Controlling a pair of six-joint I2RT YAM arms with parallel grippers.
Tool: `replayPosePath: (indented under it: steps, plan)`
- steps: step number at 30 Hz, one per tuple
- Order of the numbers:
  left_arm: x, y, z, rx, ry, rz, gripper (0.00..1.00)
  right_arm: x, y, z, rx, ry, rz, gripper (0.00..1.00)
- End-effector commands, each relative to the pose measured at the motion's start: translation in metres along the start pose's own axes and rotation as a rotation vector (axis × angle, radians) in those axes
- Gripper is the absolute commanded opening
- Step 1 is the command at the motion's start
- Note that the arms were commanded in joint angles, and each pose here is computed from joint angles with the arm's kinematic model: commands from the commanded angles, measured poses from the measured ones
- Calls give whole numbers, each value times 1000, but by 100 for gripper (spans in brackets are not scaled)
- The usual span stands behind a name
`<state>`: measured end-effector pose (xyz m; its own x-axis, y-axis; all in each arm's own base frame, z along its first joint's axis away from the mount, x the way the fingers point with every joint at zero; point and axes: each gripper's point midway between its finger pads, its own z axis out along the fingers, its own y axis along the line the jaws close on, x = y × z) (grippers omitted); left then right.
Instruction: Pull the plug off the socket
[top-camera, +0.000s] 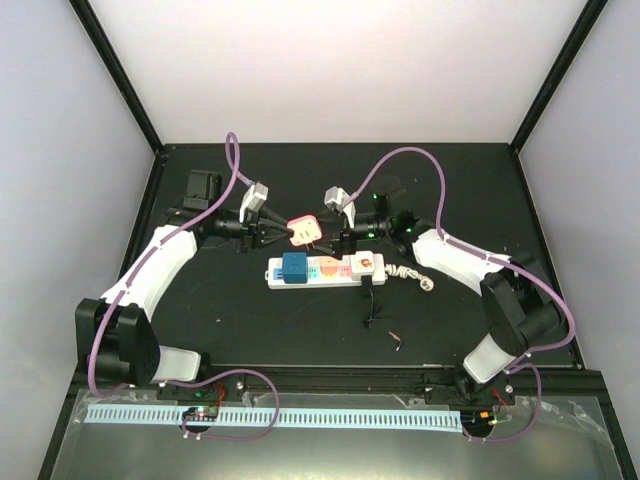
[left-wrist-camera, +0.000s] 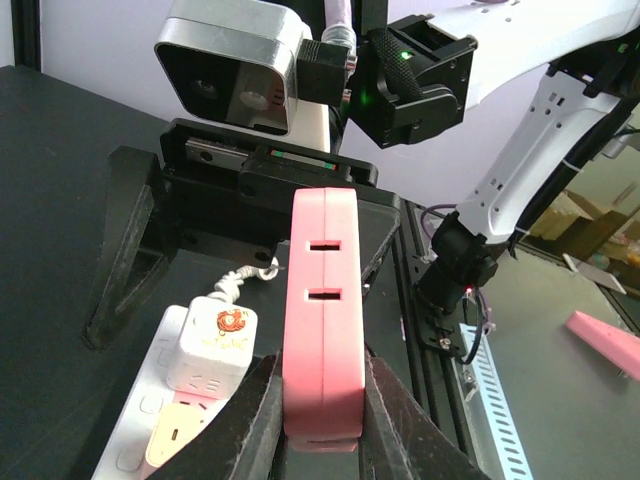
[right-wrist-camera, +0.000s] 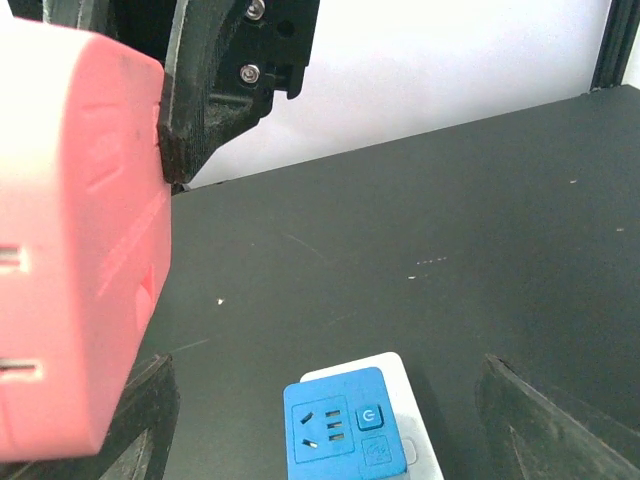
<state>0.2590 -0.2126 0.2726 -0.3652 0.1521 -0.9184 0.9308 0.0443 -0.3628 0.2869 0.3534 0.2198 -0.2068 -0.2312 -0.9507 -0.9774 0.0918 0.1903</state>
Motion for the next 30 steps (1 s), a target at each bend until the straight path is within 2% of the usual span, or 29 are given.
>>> replayPosePath:
  steps: [1, 30]
  plan:
    - [-3, -1, -1, -13, -6, 23, 1, -29, 10, -4, -24, -60, -52, 83]
    - [22, 9, 10, -46, 57, 39, 2, -43, 15, -7, -39, -59, -46, 82]
